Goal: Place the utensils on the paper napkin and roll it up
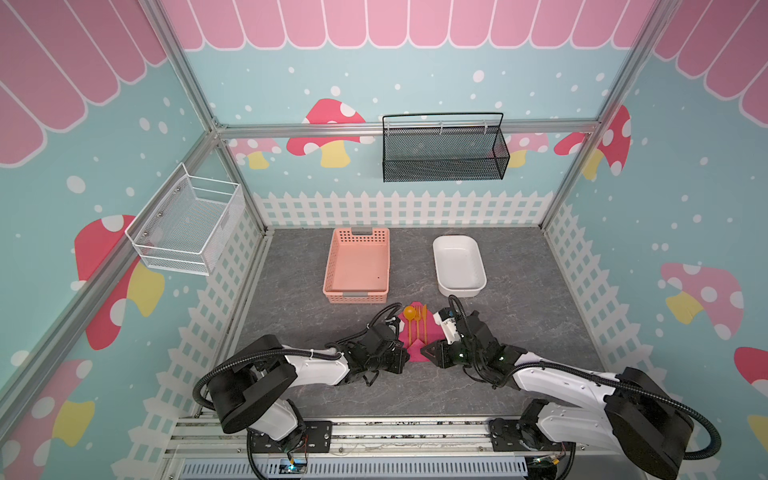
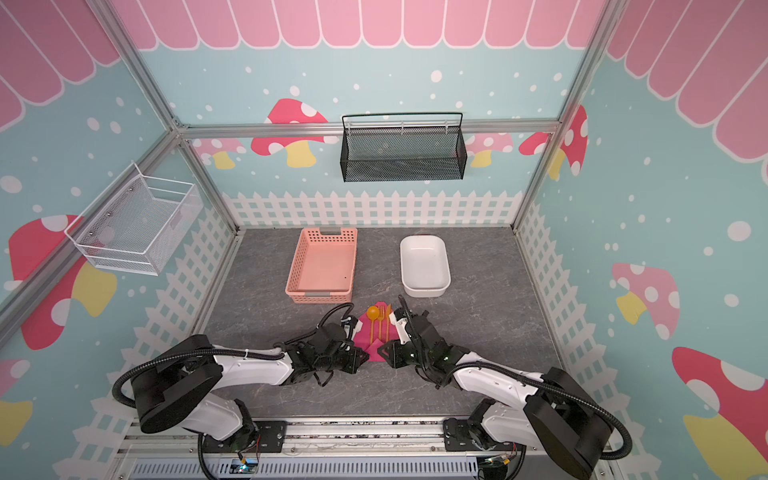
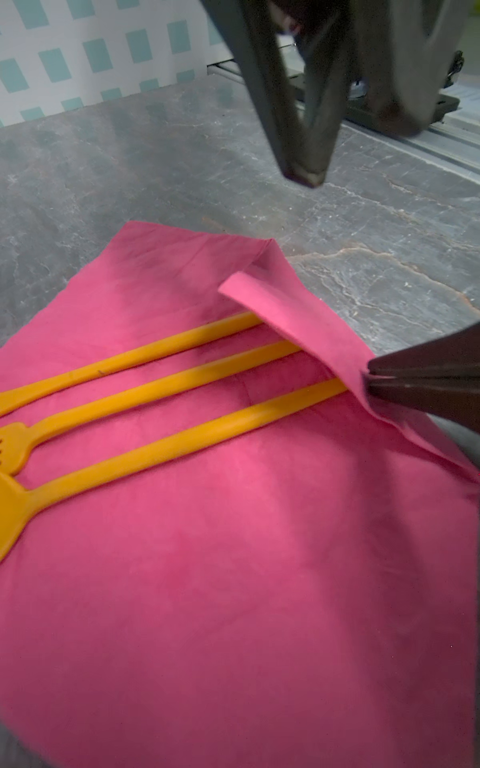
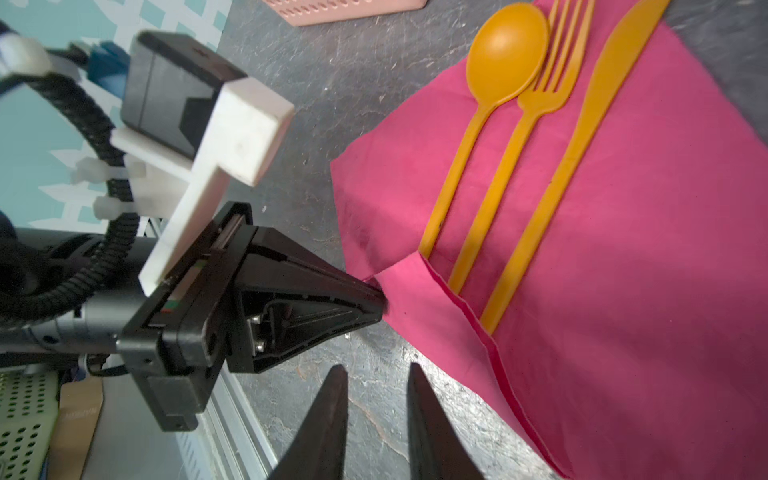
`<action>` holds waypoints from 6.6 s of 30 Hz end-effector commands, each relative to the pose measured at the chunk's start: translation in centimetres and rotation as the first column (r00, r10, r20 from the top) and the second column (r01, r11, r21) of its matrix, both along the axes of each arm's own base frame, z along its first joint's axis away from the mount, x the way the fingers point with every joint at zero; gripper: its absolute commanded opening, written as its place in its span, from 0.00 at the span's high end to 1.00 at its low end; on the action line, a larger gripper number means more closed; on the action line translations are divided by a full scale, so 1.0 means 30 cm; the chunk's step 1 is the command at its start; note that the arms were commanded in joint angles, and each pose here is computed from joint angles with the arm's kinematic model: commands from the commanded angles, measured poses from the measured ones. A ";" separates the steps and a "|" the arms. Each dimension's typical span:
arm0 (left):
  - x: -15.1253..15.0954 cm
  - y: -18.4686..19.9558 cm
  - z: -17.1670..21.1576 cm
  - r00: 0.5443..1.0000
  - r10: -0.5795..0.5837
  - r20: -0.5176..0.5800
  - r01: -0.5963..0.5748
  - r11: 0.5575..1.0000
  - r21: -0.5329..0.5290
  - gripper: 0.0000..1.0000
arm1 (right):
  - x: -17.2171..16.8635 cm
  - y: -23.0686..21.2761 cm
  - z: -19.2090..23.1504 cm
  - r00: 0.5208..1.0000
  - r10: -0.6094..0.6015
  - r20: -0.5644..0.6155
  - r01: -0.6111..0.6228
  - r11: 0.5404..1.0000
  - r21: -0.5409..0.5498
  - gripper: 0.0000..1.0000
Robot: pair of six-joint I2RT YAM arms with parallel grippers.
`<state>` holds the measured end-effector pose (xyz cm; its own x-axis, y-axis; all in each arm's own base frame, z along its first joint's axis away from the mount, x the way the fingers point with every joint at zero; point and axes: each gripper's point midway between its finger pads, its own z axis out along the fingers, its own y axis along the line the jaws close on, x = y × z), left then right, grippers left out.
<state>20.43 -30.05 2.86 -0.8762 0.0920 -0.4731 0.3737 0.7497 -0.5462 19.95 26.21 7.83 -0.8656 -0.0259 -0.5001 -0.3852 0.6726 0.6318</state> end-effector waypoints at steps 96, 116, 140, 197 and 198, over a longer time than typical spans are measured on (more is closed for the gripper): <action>0.049 0.026 -0.041 0.995 0.084 -0.054 -0.082 0.996 0.034 1.00 | 0.059 -0.067 -0.128 0.981 -0.074 -0.180 0.084 0.995 0.045 0.90; 0.029 0.043 -0.054 0.993 0.079 -0.086 -0.075 0.996 0.049 1.00 | 0.013 -0.115 -0.264 0.954 -0.092 -0.285 0.071 0.994 -0.085 0.95; -0.080 0.100 -0.077 0.980 0.064 -0.188 -0.058 0.998 0.040 0.99 | -0.106 -0.174 -0.296 0.937 -0.052 -0.345 0.005 0.991 -0.136 0.95; 0.096 -0.161 0.001 0.995 0.021 -0.095 -0.023 1.000 -0.017 1.00 | 0.027 -0.186 -0.129 0.969 -0.144 -0.199 0.111 0.980 -0.167 0.71; 0.096 -0.160 -0.001 0.995 0.022 -0.096 -0.024 1.000 -0.016 1.00 | 0.034 -0.191 -0.120 0.970 -0.149 -0.190 0.117 0.979 -0.169 0.70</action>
